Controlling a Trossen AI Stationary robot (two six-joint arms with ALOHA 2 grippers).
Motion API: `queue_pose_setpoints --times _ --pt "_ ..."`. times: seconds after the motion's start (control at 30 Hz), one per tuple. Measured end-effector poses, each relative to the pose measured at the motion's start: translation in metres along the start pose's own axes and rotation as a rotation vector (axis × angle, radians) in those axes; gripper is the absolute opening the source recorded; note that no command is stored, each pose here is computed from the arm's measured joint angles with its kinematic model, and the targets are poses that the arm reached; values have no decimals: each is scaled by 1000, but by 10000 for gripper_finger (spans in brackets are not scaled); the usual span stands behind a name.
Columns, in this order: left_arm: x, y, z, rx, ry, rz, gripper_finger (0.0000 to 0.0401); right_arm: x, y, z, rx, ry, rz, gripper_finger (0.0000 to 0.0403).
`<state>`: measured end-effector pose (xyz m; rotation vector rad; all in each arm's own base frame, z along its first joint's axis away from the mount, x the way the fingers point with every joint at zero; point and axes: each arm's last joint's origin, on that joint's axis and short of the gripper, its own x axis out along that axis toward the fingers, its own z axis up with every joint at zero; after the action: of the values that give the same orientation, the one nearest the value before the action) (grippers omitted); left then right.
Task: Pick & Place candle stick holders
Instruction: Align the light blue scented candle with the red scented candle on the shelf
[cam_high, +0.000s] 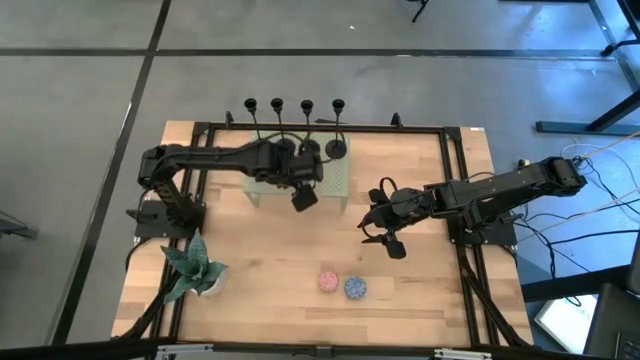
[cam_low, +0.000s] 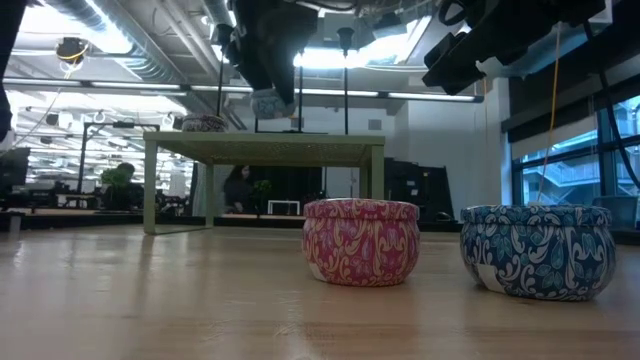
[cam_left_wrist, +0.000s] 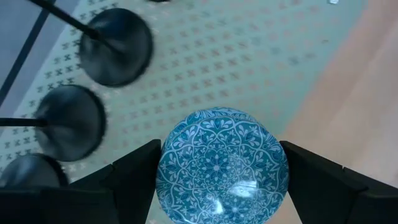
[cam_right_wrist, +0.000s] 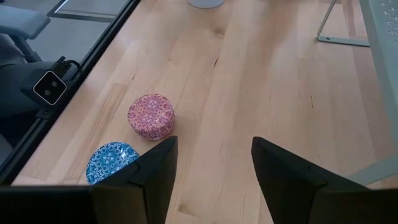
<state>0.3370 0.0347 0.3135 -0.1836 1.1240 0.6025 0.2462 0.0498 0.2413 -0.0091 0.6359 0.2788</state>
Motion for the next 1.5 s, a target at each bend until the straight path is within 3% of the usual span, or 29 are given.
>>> queue_pose_setpoints --times 0.17,0.37,0.7,1.0,1.5 --pt "3 7 3 -16 5 13 299 0 0 0 0 0 0 211" --pt "3 12 -2 123 61 28 299 0 0 0 0 0 0 211" --pt "9 12 -6 102 84 39 299 0 0 0 1 0 0 211" --pt "23 20 -11 4 99 121 299 0 0 0 1 0 -1 211" --pt "29 33 -7 -5 138 52 310 0 0 0 1 0 -1 211"
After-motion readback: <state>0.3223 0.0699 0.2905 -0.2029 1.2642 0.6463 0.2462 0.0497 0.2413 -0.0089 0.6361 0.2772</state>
